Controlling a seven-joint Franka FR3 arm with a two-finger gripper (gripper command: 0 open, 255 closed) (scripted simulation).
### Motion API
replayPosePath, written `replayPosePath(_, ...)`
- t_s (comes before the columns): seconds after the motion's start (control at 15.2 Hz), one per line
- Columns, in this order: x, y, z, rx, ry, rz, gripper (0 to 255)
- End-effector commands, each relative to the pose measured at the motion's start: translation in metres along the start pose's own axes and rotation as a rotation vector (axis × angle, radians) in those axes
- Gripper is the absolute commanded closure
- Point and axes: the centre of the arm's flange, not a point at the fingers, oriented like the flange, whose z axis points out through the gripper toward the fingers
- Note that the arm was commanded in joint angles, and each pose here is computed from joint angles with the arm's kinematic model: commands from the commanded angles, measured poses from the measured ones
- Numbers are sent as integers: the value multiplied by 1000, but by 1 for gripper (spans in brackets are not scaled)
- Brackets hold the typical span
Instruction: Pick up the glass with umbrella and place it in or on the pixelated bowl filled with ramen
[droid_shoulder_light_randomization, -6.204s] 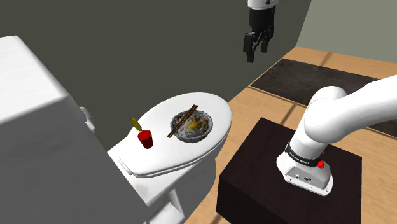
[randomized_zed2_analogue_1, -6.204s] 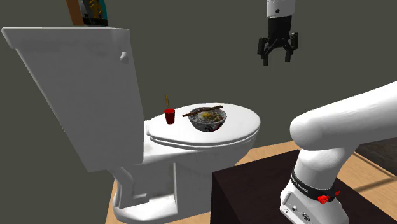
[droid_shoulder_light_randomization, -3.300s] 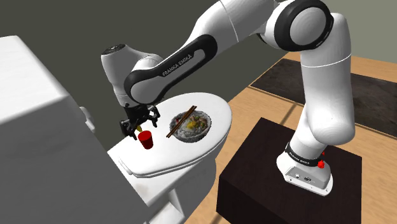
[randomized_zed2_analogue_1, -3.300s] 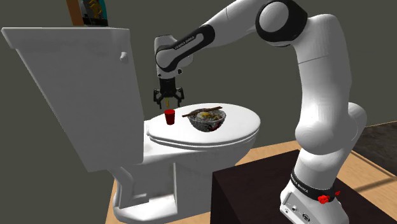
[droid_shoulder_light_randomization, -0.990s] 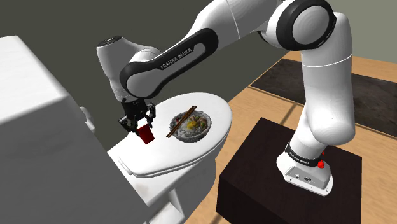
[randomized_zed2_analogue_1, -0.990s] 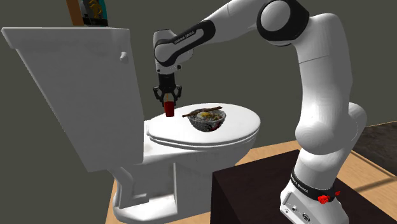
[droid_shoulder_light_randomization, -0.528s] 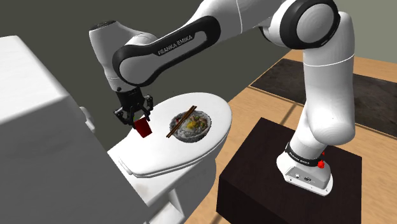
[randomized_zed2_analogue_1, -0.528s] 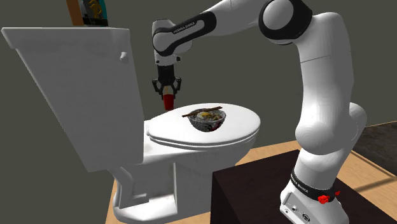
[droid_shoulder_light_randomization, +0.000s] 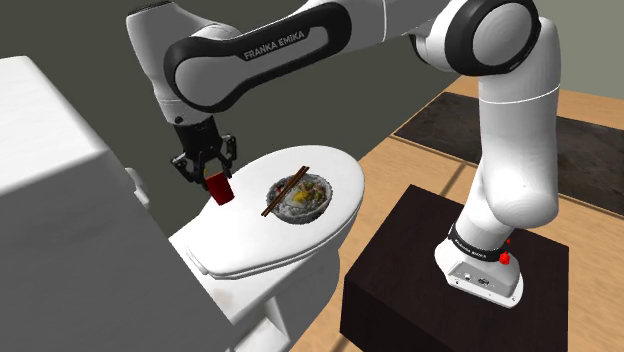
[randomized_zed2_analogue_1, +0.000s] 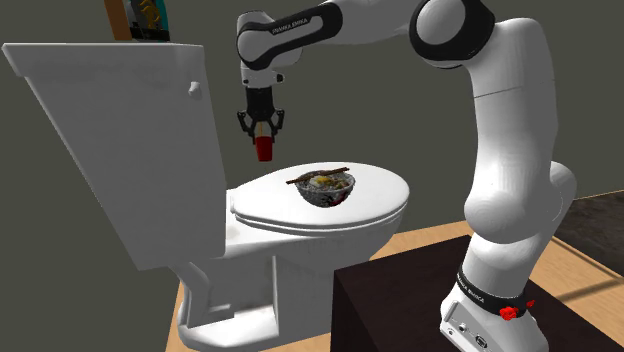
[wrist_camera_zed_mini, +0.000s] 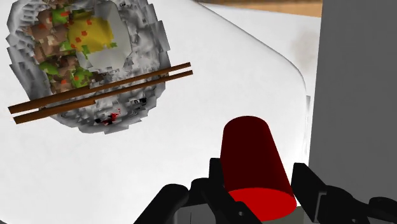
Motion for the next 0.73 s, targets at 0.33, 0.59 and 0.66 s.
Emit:
replayPosePath(0.33,-1,2,-33,0,0,0,255)
replayPosePath(0.59,-28,47,-31,0,0,0,255)
replayPosePath(0.66,-35,58,-30,0,0,0,255)
